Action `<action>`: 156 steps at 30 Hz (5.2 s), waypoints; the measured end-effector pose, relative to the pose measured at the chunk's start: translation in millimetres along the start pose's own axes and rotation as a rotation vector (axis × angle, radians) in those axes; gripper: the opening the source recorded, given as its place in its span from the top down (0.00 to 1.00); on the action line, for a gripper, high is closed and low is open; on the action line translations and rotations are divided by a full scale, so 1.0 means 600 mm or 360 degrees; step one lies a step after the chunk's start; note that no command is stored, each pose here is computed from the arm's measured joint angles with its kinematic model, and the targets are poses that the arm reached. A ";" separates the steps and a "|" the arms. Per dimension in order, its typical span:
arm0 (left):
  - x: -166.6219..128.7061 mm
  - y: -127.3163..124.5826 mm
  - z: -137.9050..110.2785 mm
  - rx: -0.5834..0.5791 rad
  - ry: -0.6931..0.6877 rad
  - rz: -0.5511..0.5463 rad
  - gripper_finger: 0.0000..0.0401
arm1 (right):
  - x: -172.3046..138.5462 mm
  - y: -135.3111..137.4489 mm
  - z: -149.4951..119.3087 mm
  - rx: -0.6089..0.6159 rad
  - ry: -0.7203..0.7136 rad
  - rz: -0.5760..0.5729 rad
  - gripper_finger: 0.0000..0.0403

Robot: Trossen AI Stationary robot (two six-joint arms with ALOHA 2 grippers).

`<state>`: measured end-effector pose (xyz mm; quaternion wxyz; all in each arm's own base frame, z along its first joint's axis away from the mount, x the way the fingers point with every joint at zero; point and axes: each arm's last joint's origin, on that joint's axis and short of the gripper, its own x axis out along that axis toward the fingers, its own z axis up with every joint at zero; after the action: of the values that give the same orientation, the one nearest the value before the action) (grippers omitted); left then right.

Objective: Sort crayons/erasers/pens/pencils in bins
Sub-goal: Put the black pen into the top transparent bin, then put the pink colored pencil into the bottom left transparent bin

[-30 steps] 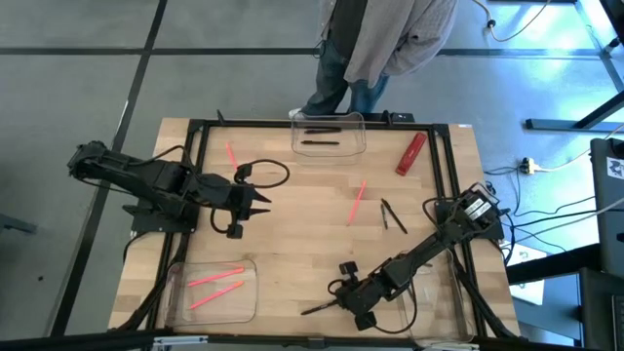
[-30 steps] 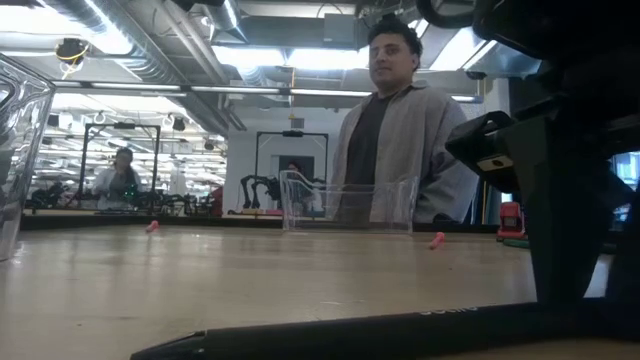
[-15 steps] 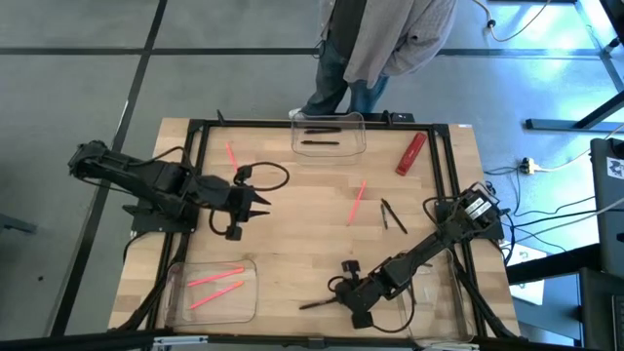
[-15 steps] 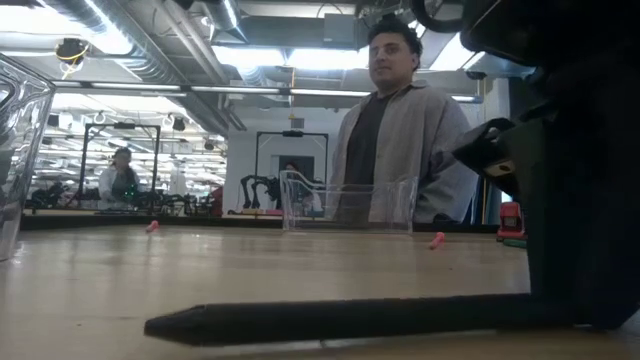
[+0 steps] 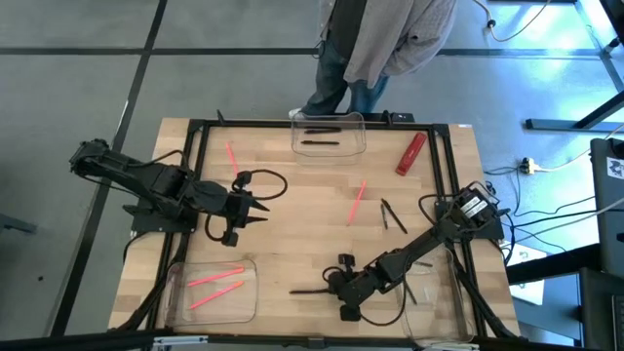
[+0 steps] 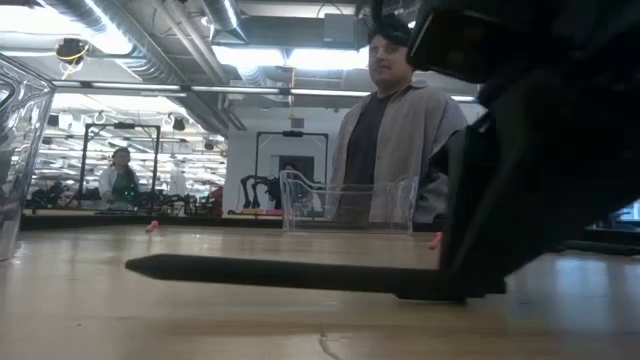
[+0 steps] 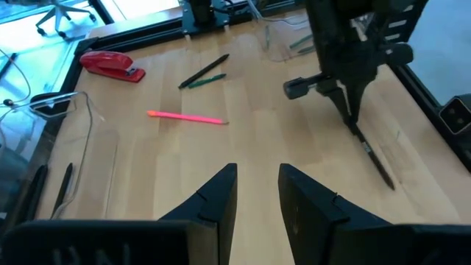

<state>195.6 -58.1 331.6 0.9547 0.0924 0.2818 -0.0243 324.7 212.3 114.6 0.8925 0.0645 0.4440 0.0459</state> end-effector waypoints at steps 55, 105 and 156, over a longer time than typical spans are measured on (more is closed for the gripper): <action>0.003 0.039 -0.012 -0.0252 0.0094 0.0487 0.77 | -0.266 -0.505 0.165 0.0001 -0.0241 -0.0894 0.88; 0.006 0.059 -0.014 -0.0304 0.0114 0.0559 0.77 | -0.183 -0.621 0.107 0.0176 0.0073 -0.0983 0.88; -0.029 0.208 -0.131 -0.1934 0.0671 0.1235 0.77 | -0.308 -0.265 0.151 -0.0519 -0.0207 -0.0436 0.65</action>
<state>151.0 79.4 296.6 0.7034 -0.3555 0.3697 0.4921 290.0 22.9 289.3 0.9158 -0.1386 0.3769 -0.0088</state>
